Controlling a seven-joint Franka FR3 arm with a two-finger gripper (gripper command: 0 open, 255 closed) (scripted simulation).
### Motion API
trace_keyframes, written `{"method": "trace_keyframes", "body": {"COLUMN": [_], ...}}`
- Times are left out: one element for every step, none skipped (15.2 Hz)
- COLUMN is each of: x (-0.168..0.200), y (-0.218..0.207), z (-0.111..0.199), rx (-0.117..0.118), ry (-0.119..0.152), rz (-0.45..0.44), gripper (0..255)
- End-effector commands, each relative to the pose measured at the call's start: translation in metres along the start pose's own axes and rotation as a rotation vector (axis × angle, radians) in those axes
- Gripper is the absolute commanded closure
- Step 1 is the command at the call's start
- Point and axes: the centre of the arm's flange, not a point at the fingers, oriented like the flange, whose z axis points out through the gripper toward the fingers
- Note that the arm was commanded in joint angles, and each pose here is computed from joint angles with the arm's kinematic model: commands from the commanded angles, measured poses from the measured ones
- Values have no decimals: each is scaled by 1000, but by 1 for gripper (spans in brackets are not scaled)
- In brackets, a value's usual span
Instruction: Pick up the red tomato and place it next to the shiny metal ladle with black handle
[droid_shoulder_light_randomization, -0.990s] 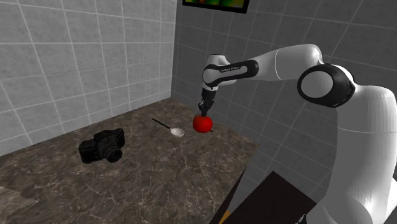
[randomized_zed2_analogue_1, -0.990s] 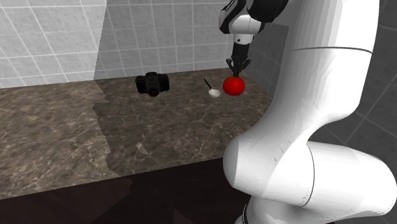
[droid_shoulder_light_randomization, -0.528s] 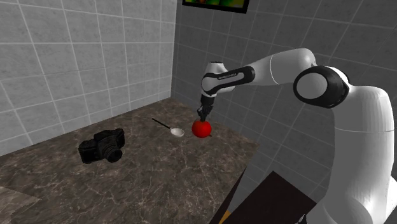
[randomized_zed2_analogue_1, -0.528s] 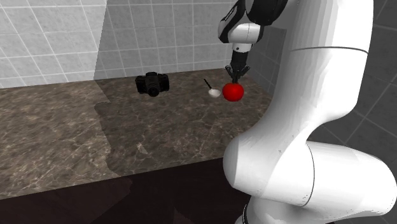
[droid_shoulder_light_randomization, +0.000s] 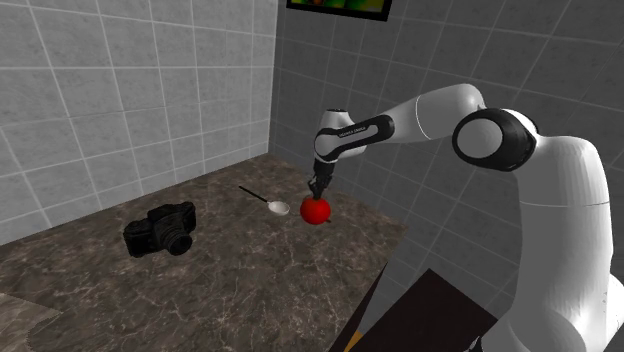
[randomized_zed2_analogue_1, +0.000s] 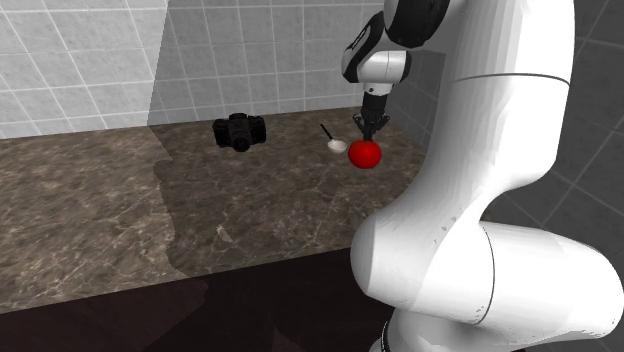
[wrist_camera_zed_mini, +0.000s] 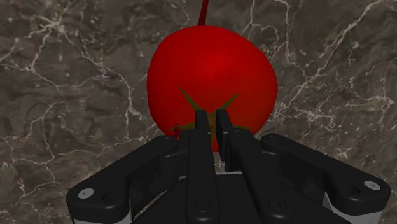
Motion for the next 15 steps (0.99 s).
{"method": "trace_keyframes", "body": {"x": [0,0,0,0,0,0,0,0,0,0,0,0,0,0,0], "y": [1,1,1,1,1,1,1,1,1,1,1,1,1,1,1], "z": [4,4,4,4,4,4,4,4,4,4,4,4,4,-9,-23], "rx": [0,0,0,0,0,0,0,0,0,0,0,0,0,0,0], "ry": [1,1,1,1,1,1,1,1,1,1,1,1,1,1,1], "rz": [0,0,0,0,0,0,0,0,0,0,0,0,0,0,0], "gripper": [255,255,255,255,255,255,255,0,0,0,0,0,0,0,0]}}
